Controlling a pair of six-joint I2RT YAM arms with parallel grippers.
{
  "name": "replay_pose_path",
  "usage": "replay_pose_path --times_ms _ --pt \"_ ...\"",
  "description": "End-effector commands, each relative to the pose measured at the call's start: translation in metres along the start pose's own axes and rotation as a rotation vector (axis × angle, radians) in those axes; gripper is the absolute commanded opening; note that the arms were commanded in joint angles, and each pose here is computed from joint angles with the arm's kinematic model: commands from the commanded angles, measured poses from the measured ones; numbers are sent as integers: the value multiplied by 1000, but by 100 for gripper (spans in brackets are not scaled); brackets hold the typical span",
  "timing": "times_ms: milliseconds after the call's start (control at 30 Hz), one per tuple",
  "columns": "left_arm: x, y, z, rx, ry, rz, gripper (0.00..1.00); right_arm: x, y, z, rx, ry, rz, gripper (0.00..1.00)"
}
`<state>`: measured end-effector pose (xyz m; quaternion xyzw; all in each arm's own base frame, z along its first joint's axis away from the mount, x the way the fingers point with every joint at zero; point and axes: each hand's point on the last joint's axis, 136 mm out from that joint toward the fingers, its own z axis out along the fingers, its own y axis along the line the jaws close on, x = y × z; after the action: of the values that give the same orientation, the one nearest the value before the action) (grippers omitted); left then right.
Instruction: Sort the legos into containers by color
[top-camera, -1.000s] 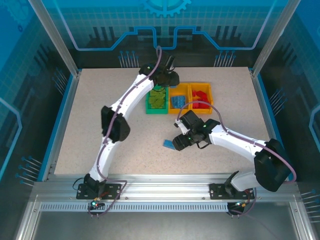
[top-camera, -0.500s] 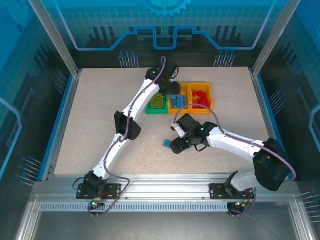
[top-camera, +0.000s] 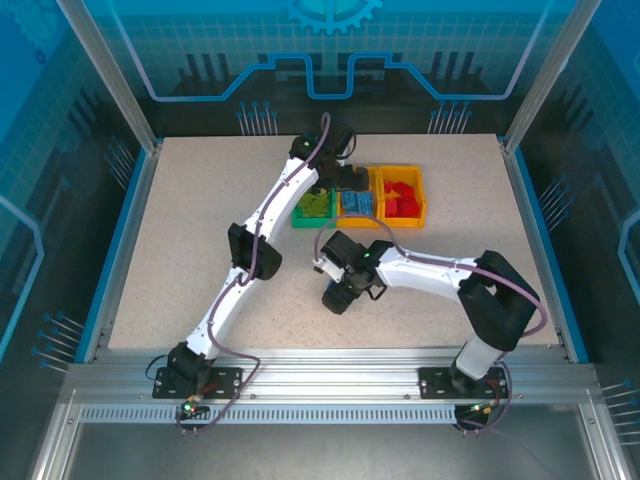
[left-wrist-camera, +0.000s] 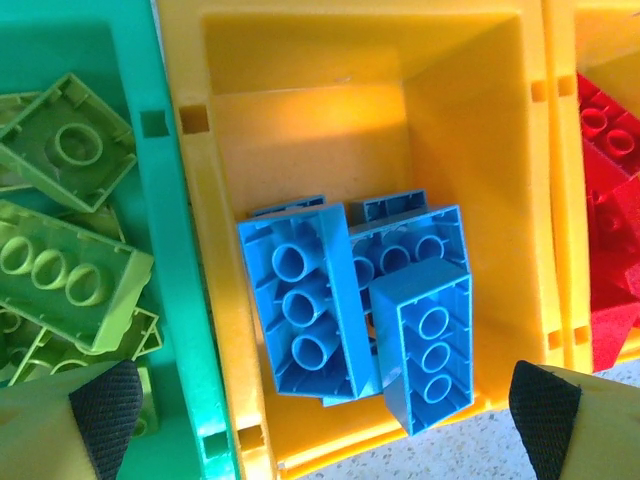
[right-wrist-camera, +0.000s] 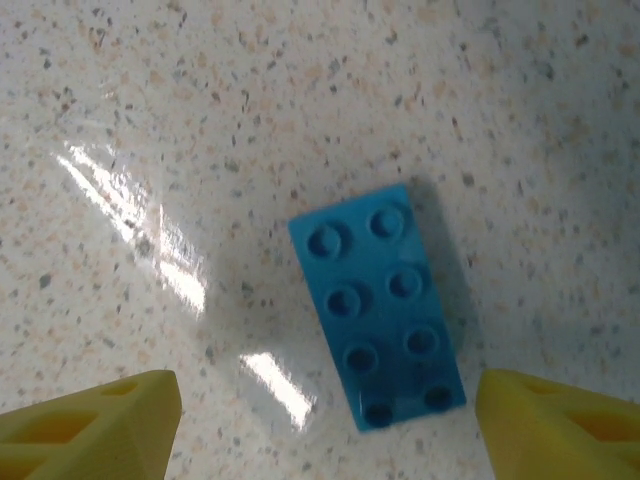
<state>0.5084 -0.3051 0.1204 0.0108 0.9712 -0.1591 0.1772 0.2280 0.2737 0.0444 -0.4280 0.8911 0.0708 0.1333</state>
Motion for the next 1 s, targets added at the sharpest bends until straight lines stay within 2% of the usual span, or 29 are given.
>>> replay_pose_path --times_ms 0,167,400,467,600,700,833,967 --pt "-7 -10 -49 31 -52 39 99 -10 4 10 -9 34 -102 77" --pt "0 -7 -57 14 -28 45 99 5 3 28 -3 121 -154 69" --pt "14 7 -72 -52 15 22 99 23 -2 34 37 188 -187 25" --pt "13 10 -83 -74 -1 22 99 19 -1 29 36 160 -173 18" --pt "8 13 -112 -97 -48 26 99 -9 -1 0 13 33 -101 15" --pt "8 12 -128 -96 -65 22 99 -33 -15 -29 -10 -77 -1 15" --pt "11 11 -143 -90 -74 19 99 -56 -59 -66 -13 -181 160 15" --pt "15 9 -146 -91 -65 23 99 -76 -114 -83 45 -197 305 16"
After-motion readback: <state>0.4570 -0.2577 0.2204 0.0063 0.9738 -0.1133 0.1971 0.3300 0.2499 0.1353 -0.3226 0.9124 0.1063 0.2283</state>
